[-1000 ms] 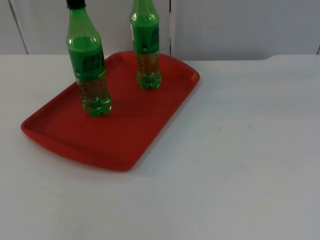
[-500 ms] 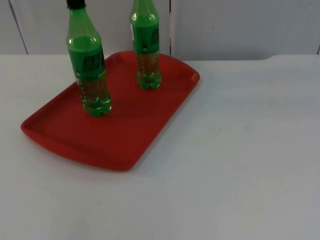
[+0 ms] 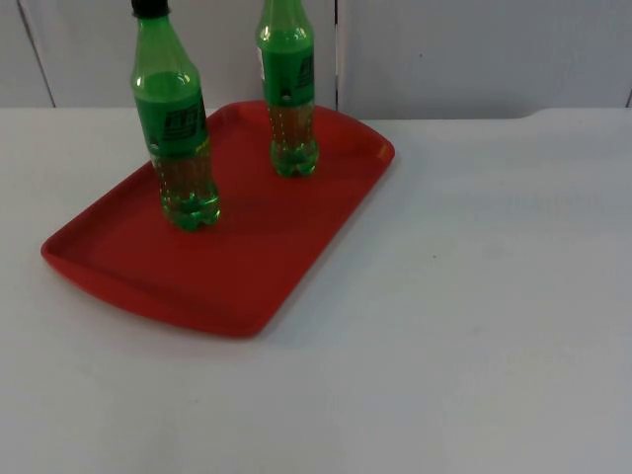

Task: Place the bottle upright on the tray.

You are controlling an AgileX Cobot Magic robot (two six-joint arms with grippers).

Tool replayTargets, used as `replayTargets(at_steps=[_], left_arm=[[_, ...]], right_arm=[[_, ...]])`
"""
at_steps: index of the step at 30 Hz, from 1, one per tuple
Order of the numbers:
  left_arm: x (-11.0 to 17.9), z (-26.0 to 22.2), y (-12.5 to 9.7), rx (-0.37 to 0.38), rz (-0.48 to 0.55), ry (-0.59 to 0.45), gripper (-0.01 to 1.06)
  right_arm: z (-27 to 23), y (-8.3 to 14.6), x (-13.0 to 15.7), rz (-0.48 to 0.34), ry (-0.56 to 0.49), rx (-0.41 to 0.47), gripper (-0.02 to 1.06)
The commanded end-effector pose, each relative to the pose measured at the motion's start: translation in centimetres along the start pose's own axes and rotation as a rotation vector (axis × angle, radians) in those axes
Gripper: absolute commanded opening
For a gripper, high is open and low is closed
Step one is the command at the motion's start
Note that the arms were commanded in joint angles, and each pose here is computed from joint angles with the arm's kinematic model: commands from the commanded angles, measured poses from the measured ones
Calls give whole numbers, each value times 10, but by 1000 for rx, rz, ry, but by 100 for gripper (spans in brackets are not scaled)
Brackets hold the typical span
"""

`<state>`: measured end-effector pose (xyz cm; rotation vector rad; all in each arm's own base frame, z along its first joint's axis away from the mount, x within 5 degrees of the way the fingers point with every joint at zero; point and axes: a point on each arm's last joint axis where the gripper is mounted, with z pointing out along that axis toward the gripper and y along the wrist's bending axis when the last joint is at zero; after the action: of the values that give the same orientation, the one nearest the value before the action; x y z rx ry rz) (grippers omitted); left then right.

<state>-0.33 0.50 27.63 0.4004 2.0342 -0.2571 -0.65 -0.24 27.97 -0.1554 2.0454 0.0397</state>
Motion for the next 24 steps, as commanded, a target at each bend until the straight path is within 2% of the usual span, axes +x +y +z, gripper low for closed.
replayTargets(at_steps=[1,6,24], left_arm=[[1,1,0,9,3,-1,105],[1,1,0,9,3,-1,105],[1,1,0,9,3,-1,105]], right_arm=[[-1,0,0,7,-3,23,105],[-1,1,0,25,-1,58,105],[-1,1,0,25,-1,58,105]])
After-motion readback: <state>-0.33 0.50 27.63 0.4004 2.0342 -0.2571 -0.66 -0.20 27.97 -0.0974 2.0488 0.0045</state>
